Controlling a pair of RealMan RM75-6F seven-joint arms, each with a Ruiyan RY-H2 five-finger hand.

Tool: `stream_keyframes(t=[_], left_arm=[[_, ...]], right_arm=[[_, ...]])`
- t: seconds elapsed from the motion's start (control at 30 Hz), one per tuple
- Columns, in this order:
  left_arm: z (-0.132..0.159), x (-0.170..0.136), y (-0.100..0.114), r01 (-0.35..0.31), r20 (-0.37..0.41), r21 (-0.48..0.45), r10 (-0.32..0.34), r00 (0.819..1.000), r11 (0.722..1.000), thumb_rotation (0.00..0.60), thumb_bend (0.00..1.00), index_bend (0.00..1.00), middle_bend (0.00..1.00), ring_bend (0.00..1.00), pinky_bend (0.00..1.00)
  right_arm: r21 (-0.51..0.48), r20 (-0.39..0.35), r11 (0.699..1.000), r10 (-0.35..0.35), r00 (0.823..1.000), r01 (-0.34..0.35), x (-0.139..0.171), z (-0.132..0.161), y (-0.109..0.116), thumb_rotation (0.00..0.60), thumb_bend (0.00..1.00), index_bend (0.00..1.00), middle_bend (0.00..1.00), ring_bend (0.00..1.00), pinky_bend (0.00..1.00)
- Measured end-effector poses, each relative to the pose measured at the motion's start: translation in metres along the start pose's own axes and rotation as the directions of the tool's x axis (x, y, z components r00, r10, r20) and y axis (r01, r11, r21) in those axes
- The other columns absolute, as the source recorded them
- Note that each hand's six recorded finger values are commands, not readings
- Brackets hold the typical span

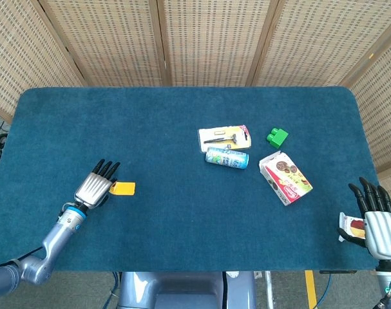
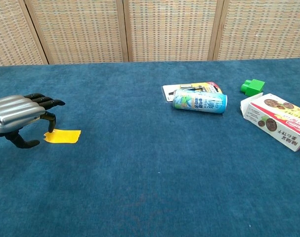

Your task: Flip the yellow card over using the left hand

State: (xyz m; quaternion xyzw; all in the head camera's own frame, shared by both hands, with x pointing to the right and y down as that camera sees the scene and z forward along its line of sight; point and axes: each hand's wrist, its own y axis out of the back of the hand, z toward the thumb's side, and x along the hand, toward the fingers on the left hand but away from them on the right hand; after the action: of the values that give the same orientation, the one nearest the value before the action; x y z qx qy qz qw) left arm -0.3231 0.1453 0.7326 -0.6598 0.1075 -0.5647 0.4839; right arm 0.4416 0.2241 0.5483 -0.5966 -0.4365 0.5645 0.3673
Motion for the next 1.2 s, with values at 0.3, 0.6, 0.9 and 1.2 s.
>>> stream_keyframes(t=[0.3, 0.6, 0.9, 1.2], left_arm=[[-0.003, 0.004, 0.000, -0.022, -0.017, 0.005, 0.022, 1.000, 1.000, 0.600, 0.36, 0.41, 0.00, 0.00, 0.00], [-0.003, 0.007, -0.003, -0.027, -0.029, 0.011, 0.028, 0.999, 1.000, 0.600, 0.36, 0.41, 0.00, 0.00, 0.00], [0.001, 0.012, -0.002, -0.059, -0.040, 0.002, 0.059, 0.997, 0.998, 0.600, 0.36, 0.41, 0.00, 0.00, 0.00], [0.002, 0.010, -0.006, -0.048, -0.033, 0.006, 0.049, 0.998, 0.999, 0.600, 0.36, 0.41, 0.00, 0.00, 0.00]], right_arm=[[-0.003, -0.003, 1.000, 0.004, 1.000, -0.004, 0.000, 0.001, -0.001, 0.600, 0.05, 0.08, 0.00, 0.00, 0.00], [-0.006, -0.002, 1.000, 0.004, 1.000, -0.004, 0.000, 0.000, 0.000, 0.600, 0.05, 0.08, 0.00, 0.00, 0.00], [-0.005, -0.004, 1.000, 0.004, 1.000, -0.004, 0.000, 0.001, -0.001, 0.600, 0.05, 0.08, 0.00, 0.00, 0.00], [-0.004, -0.005, 1.000, 0.007, 1.000, -0.007, 0.000, 0.002, -0.001, 0.600, 0.05, 0.08, 0.00, 0.00, 0.00]])
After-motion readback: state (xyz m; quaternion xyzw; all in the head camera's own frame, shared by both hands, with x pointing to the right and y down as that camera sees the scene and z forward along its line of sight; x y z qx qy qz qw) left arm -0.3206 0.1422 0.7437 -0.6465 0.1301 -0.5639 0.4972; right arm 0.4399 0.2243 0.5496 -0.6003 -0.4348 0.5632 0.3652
